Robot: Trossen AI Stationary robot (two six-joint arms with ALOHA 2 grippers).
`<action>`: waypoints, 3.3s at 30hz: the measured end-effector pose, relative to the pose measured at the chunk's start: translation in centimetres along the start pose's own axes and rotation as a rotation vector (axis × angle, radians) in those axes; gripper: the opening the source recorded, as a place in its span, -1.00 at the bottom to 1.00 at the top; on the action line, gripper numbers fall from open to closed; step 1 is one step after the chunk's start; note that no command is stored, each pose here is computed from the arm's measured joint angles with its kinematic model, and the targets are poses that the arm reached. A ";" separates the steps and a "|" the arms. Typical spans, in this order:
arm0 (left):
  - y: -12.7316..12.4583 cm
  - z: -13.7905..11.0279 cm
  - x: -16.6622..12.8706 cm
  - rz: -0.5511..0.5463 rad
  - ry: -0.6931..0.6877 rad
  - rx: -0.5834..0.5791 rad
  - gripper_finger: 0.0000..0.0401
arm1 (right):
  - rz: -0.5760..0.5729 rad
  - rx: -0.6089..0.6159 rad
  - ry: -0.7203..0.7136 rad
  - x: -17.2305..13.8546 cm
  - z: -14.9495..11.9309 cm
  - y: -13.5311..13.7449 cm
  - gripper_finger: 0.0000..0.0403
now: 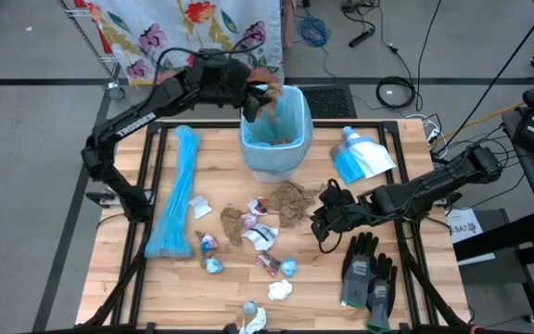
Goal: Place trash/remove bag and relplace
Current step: Put the brown paper into the blue trash bag inside the white trash bin, then put the white paper into the blue trash bag inside the white trash bin
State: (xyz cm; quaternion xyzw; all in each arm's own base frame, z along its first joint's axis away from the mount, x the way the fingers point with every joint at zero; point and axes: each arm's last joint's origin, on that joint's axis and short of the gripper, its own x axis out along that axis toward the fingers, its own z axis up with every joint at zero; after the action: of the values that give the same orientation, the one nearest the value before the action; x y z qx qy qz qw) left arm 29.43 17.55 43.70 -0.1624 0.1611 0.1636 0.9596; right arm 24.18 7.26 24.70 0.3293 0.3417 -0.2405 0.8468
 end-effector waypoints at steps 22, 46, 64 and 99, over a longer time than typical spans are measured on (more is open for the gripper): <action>-1.5 -2.6 -10.3 0.056 0.292 0.229 -0.19 | -0.064 0.151 -0.143 0.0 0.4 -0.3 -0.50; -4.5 -21.3 -10.3 0.268 0.716 -0.071 -0.19 | -0.015 -0.112 -0.009 0.0 0.0 -0.1 -0.50; -1.8 -30.9 -7.4 0.262 0.859 -0.104 -0.34 | -0.029 -0.124 0.000 0.0 -0.1 -0.2 -0.50; -7.5 -8.7 -14.8 0.081 0.082 0.158 -0.99 | -0.050 -0.042 -0.047 0.0 0.2 -0.3 -0.50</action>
State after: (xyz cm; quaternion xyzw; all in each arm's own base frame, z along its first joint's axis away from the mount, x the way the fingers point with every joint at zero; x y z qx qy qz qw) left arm 16.69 3.78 43.25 -0.0862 0.2192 0.1823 0.9546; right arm 24.08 6.92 24.64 0.2973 0.3348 -0.2621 0.8549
